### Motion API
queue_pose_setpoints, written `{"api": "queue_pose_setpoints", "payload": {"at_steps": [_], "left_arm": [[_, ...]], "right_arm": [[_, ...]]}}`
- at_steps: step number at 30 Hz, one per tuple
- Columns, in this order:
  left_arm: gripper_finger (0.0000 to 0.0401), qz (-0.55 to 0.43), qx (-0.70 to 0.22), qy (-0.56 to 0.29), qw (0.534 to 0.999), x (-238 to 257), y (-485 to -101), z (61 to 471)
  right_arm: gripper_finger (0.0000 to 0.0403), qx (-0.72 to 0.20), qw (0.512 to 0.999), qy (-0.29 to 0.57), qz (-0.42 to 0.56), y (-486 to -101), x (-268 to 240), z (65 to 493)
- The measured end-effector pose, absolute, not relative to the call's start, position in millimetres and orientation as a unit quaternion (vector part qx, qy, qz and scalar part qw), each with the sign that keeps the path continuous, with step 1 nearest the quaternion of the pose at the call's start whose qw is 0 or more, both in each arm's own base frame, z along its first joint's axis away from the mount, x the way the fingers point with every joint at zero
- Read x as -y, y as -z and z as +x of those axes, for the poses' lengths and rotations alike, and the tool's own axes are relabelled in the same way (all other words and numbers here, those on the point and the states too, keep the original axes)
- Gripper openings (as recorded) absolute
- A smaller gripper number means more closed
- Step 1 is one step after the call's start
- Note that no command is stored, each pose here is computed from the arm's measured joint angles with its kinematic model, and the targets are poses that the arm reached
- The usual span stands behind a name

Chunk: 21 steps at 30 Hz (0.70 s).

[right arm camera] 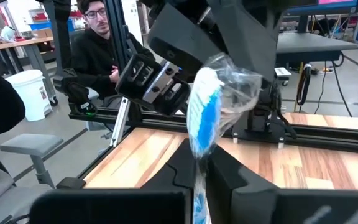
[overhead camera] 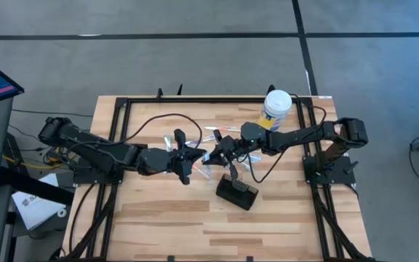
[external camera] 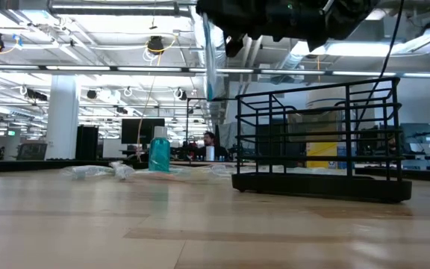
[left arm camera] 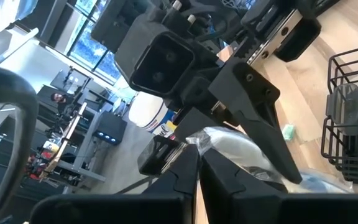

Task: Pick & Place toothbrushing station
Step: Put the top blue toothbrush into the mesh organizer

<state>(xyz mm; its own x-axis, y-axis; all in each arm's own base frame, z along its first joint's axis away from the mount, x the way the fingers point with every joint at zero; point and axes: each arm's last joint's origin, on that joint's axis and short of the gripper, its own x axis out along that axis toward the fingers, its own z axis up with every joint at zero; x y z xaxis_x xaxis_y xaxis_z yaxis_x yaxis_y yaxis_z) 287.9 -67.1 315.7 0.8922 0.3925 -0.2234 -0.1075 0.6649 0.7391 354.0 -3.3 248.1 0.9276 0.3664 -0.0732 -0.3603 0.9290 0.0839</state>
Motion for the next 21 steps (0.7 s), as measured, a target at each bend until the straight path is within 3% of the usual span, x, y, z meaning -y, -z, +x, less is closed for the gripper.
{"api": "queue_pose_setpoints", "payload": {"at_steps": [7, 14, 21], "left_arm": [[0.0020, 0.384, -0.185, -0.144, 0.893, 66.9, -316.0, 287.9], [0.0029, 0.388, -0.208, -0.234, 0.867, 62.0, -317.2, 285.5], [0.0030, 0.382, -0.208, -0.240, 0.868, 61.7, -317.2, 285.3]], "right_arm": [[0.0005, -0.051, 0.981, -0.185, 0.036, -246.6, 3.3, 353.9], [0.0003, -0.070, 0.980, -0.179, 0.040, -244.5, 7.1, 352.4], [0.0002, -0.096, 0.977, -0.191, 0.006, -259.2, 0.2, 336.4]]}}
